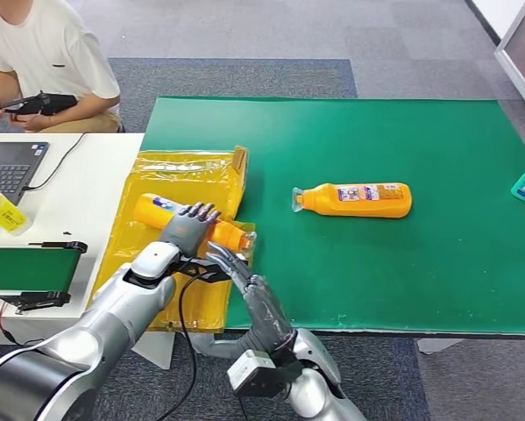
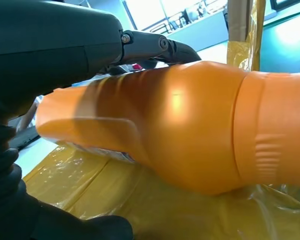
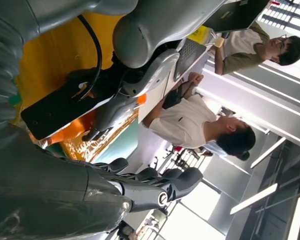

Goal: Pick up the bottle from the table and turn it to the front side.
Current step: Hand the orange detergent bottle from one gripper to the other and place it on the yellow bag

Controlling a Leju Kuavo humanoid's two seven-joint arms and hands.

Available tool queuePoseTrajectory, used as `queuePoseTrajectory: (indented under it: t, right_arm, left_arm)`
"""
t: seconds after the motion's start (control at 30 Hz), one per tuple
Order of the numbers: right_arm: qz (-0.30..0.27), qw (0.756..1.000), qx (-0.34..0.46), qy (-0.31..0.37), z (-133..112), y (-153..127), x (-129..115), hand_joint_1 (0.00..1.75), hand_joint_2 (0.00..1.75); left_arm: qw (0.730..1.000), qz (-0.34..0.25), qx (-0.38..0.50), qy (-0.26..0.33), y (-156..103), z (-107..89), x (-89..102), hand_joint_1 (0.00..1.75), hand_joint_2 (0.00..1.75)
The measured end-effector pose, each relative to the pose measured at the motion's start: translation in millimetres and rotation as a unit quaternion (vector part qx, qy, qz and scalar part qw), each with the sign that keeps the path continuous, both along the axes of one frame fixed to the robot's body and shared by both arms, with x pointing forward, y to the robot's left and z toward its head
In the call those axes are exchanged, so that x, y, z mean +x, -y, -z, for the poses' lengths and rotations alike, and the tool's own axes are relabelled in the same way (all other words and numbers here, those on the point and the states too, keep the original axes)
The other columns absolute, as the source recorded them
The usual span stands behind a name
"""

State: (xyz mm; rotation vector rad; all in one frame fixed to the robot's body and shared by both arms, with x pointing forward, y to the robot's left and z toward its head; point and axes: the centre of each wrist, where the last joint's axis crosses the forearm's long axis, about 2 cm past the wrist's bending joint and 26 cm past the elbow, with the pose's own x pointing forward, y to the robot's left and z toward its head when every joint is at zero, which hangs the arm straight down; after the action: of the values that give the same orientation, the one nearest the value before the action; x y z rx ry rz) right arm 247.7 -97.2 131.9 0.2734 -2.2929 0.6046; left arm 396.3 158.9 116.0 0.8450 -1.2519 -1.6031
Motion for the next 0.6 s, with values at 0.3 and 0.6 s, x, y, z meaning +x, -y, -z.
queuePoseTrajectory:
  t: [0.3, 0.6]
  right_arm:
    - [-0.001, 1.000, 0.000, -0.003, 1.2, 0.8, -0.7, 0.00, 1.75]
    - [0.000, 1.000, -0.002, -0.004, 2.1, 2.0, -0.9, 0.00, 1.75]
  left_arm:
    - [1.000, -0.006, -0.010, -0.002, -1.2, -0.1, 0.5, 0.00, 1.75]
    - [0.999, -0.016, -0.048, -0.005, -6.6, -0.1, 2.0, 0.00, 1.75]
